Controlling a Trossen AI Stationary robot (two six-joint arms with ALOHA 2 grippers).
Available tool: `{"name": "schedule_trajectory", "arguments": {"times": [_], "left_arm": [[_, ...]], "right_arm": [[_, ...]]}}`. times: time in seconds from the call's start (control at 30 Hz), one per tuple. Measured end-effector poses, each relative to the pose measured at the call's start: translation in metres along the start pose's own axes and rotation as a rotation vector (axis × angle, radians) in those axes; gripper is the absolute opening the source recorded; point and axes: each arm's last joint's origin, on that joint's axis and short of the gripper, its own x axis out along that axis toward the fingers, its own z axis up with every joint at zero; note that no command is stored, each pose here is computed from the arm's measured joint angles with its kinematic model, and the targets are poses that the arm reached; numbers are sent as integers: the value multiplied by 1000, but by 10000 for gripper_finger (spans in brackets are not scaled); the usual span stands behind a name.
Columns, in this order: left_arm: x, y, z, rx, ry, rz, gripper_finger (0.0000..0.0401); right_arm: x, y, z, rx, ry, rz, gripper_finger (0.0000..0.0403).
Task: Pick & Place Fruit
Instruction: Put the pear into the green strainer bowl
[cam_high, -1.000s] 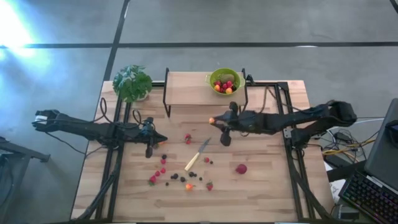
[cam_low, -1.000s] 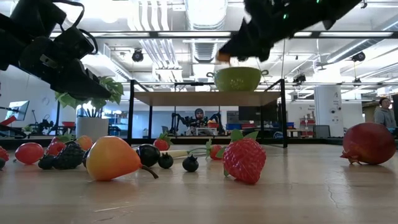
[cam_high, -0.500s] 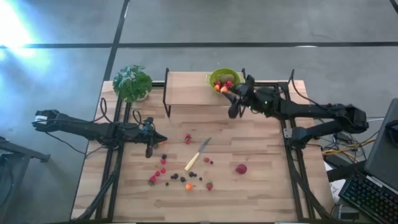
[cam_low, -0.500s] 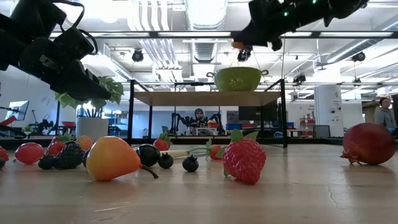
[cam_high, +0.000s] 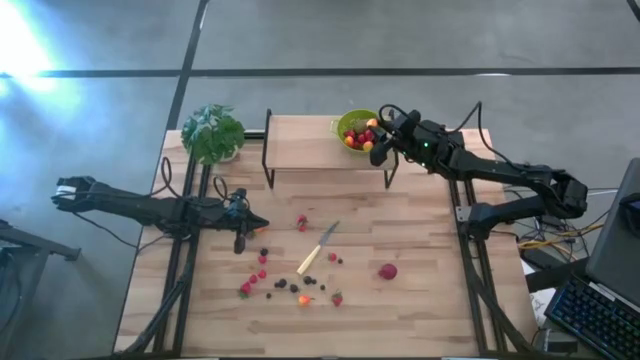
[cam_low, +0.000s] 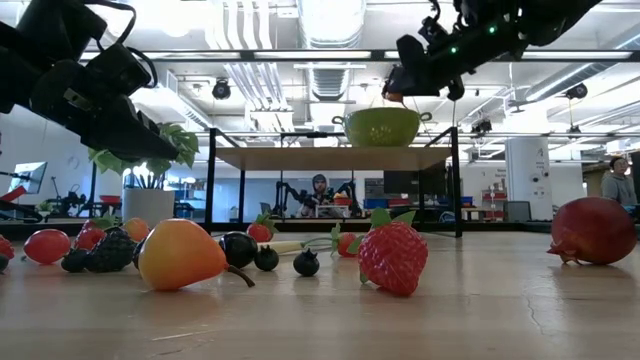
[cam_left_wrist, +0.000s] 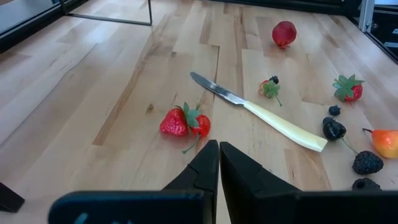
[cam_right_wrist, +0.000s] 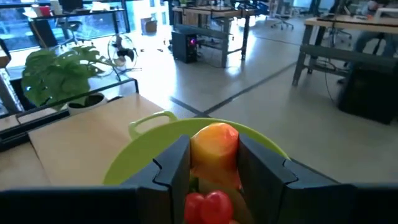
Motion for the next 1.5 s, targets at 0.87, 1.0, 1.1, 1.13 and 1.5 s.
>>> {"name": "schedule_trajectory", "arguments": {"times": [0.87, 1.0, 1.1, 1.13, 1.5], "left_arm": [[0, 0, 0, 0, -1, -1, 20], [0, 0, 0, 0, -1, -1, 20], [0, 0, 0, 0, 1, -1, 20], [0, 0, 0, 0, 1, -1, 20], [0, 0, 0, 0, 0, -1, 20]], "right_arm": [[1, -9, -13, -21, 137, -55, 127], [1, -9, -14, -23, 143, -55, 120], [1, -9, -14, -23, 143, -55, 124], [1, -9, -14, -23, 143, -55, 128], [0, -10, -11, -25, 126, -53, 185]]}}
